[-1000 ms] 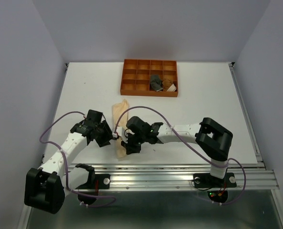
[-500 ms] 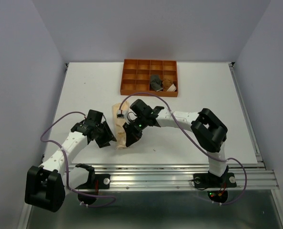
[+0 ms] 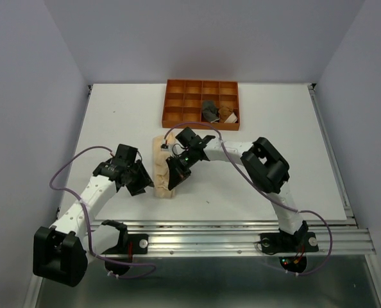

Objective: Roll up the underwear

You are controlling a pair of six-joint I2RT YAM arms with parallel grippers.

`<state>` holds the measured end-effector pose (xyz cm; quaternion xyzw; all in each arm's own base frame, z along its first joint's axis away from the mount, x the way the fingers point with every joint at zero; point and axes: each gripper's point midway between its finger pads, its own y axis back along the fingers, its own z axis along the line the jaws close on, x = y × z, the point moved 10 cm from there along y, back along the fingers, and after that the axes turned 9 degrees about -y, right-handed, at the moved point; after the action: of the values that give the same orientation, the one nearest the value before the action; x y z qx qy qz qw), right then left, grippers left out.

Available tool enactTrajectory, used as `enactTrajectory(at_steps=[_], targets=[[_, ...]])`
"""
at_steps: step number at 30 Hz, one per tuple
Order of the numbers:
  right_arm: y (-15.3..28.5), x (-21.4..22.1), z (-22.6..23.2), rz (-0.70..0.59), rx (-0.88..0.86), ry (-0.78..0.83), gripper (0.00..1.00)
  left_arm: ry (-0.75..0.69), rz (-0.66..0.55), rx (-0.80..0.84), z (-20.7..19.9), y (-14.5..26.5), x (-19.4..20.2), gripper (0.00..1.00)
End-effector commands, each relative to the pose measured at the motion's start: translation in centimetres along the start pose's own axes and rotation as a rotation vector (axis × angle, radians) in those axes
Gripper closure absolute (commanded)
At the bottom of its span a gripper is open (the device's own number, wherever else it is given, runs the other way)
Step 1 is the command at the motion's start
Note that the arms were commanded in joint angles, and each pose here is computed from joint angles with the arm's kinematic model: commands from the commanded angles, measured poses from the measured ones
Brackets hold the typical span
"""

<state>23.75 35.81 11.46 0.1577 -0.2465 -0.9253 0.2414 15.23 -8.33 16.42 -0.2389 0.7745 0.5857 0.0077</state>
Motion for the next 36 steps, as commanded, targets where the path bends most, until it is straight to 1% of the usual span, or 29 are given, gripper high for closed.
enactTrajectory(at_steps=[1, 5, 6, 7, 9, 11, 15, 20, 22, 27, 32, 36], targets=[[0.5, -1.8, 0.3, -0.028, -0.020, -0.040, 0.99, -0.015, -0.024, 0.010, -0.2, 0.8, -0.2, 0.48], [0.0, -2.0, -1.0, -0.017, -0.014, -0.083, 0.99, -0.038, -0.010, 0.060, -0.4, 0.4, 0.0, 0.47], [-0.2, -2.1, -1.4, -0.024, 0.011, -0.091, 0.99, -0.047, -0.017, 0.081, -0.5, 0.3, -0.1, 0.47], [-0.4, -2.0, -1.8, -0.020, 0.018, -0.099, 0.99, -0.051, -0.002, 0.105, -0.5, 0.1, 0.2, 0.46], [-0.6, -2.2, -2.0, -0.020, 0.022, -0.102, 0.99, -0.064, -0.018, 0.155, -0.8, 0.0, 0.1, 0.44], [-0.8, -2.2, -2.2, -0.016, 0.022, -0.104, 0.99, -0.060, -0.002, 0.159, -0.6, -0.5, 0.6, 0.43], [-0.7, -2.5, -2.2, -0.026, 0.041, -0.089, 0.99, -0.051, 0.004, 0.128, -0.3, -1.2, 0.6, 0.41], [-0.9, -2.7, -2.4, -0.027, 0.049, -0.092, 0.99, -0.025, 0.029, 0.036, 0.5, -2.3, 0.8, 0.41], [-0.9, -2.6, -2.5, -0.024, 0.049, -0.097, 0.99, -0.023, 0.038, 0.039, 0.4, -2.6, 0.8, 0.41], [-0.8, -2.5, -2.4, -0.016, 0.052, -0.084, 0.99, 0.004, 0.004, 0.001, 0.2, -3.3, 0.1, 0.41], [-0.9, -2.2, -2.7, -0.001, 0.059, -0.084, 0.99, 0.007, -0.004, 0.051, -0.3, -4.3, -0.4, 0.41], [-0.9, -2.2, -2.8, -0.001, 0.061, -0.081, 0.99, -0.002, 0.010, 0.042, -0.2, -5.1, -0.4, 0.41]])
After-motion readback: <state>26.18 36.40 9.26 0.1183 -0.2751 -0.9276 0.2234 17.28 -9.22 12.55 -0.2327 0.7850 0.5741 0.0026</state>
